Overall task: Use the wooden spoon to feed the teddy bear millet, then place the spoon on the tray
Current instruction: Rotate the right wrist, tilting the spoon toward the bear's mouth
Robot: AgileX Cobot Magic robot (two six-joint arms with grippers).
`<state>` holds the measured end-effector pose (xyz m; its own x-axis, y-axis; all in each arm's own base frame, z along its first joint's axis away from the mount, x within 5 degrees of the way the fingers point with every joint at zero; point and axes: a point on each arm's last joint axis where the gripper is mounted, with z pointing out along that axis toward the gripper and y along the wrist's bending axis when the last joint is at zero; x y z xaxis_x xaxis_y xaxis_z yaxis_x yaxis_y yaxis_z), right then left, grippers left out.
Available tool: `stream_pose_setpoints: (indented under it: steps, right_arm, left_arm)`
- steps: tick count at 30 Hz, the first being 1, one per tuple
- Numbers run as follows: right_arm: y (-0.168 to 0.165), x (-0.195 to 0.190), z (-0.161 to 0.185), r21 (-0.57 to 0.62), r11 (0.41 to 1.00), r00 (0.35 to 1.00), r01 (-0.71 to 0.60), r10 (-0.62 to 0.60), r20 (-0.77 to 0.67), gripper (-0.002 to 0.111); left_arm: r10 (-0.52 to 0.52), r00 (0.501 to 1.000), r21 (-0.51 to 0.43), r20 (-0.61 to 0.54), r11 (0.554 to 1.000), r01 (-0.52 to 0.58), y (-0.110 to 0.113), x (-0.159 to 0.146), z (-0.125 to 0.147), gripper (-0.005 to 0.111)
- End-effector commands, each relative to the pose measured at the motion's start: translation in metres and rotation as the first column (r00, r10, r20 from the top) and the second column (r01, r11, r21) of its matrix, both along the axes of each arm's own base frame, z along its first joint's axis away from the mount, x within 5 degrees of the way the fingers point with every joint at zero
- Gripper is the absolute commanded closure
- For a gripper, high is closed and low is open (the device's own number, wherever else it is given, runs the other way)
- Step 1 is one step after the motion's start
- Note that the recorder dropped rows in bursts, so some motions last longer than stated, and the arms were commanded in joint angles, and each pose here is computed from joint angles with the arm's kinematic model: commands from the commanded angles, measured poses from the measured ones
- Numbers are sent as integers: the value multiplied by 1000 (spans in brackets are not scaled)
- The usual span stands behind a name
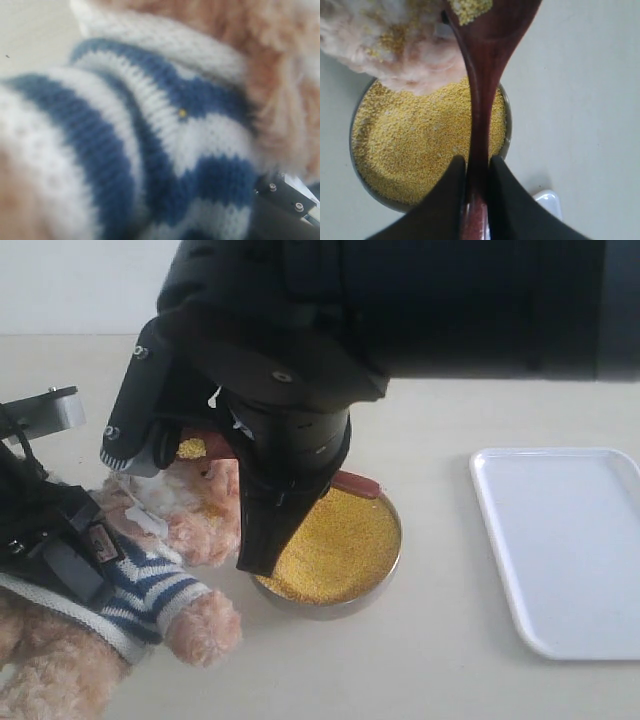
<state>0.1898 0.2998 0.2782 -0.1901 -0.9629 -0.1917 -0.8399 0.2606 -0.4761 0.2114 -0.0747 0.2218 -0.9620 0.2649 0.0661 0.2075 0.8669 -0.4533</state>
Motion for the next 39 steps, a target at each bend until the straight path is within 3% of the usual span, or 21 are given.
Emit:
stream_pose_setpoints:
  steps: [1, 11, 31, 39]
  right_arm:
    - [-2, 2, 3, -8, 1000, 999, 4, -4, 36, 109]
    - [-2, 3, 3, -14, 1000, 999, 0, 1, 46, 109]
    - [8, -12, 8, -103, 988, 980, -113, 128, 152, 109]
    - [17, -10, -6, -122, 986, 979, -114, 132, 155, 109]
  left_arm:
    - [5, 1000, -20, 3, 1000, -5, -2, -2, 3, 103]
    - [5, 1000, -20, 3, 1000, -5, -2, -2, 3, 103]
    - [5, 1000, -21, 7, 1000, -5, -2, -2, 4, 103]
    - [3, 1000, -29, 8, 1000, -3, -3, -2, 4, 103]
